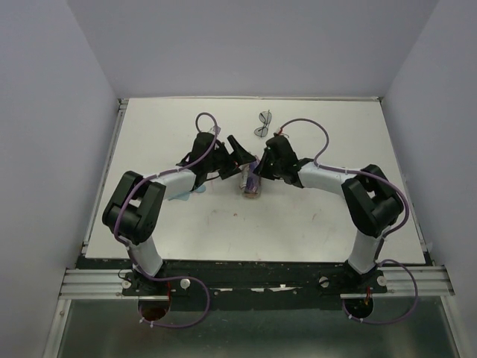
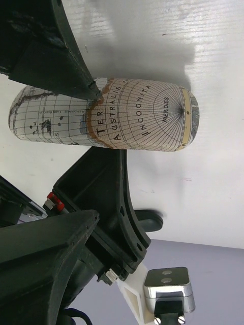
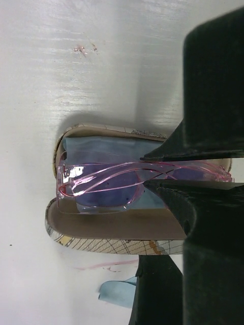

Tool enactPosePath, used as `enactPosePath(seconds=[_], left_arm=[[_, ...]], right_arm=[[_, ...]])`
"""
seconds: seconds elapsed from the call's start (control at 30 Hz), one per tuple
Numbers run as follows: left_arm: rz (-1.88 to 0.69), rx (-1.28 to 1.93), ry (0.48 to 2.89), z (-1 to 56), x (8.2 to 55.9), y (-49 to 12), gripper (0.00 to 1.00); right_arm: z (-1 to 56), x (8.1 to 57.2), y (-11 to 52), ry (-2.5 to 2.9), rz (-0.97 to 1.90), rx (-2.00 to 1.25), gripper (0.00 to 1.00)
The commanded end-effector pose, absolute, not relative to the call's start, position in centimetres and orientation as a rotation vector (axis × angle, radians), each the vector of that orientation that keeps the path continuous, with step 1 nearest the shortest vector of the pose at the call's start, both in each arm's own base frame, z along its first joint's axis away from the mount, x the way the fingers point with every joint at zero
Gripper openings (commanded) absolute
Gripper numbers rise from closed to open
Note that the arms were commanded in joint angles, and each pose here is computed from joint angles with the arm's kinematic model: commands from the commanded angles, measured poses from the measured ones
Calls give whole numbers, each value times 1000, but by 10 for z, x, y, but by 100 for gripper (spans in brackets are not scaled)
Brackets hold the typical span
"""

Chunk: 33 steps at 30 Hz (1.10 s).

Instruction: Organize the sunglasses

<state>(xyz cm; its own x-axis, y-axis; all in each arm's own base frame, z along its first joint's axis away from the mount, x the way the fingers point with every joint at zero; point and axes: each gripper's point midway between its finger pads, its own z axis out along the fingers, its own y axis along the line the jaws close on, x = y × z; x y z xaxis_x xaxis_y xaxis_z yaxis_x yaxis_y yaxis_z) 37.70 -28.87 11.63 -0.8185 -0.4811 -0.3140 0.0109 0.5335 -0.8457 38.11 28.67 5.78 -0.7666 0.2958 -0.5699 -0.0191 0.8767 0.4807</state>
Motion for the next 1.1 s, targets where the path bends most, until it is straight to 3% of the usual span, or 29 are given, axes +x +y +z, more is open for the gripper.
enactPosePath(seconds=[0.0, 0.5, 0.8, 0.93, 1.07], left_arm=[[-1274, -357, 2265, 113, 367, -295, 99], [-1209, -324, 2258, 122, 358, -286, 99], [-926, -479, 2271, 116, 357, -230, 99], [-794, -510, 2368, 100, 360, -217, 95], [-850, -455, 2418, 90, 361, -231, 89]], right_arm=[[56, 387, 290, 2356, 567, 239, 1], [29, 375, 268, 2447, 331, 210, 1], [22, 372, 264, 2467, 303, 206, 1], [22, 373, 260, 2458, 278, 210, 1], [23, 373, 259, 2458, 272, 200, 1]])
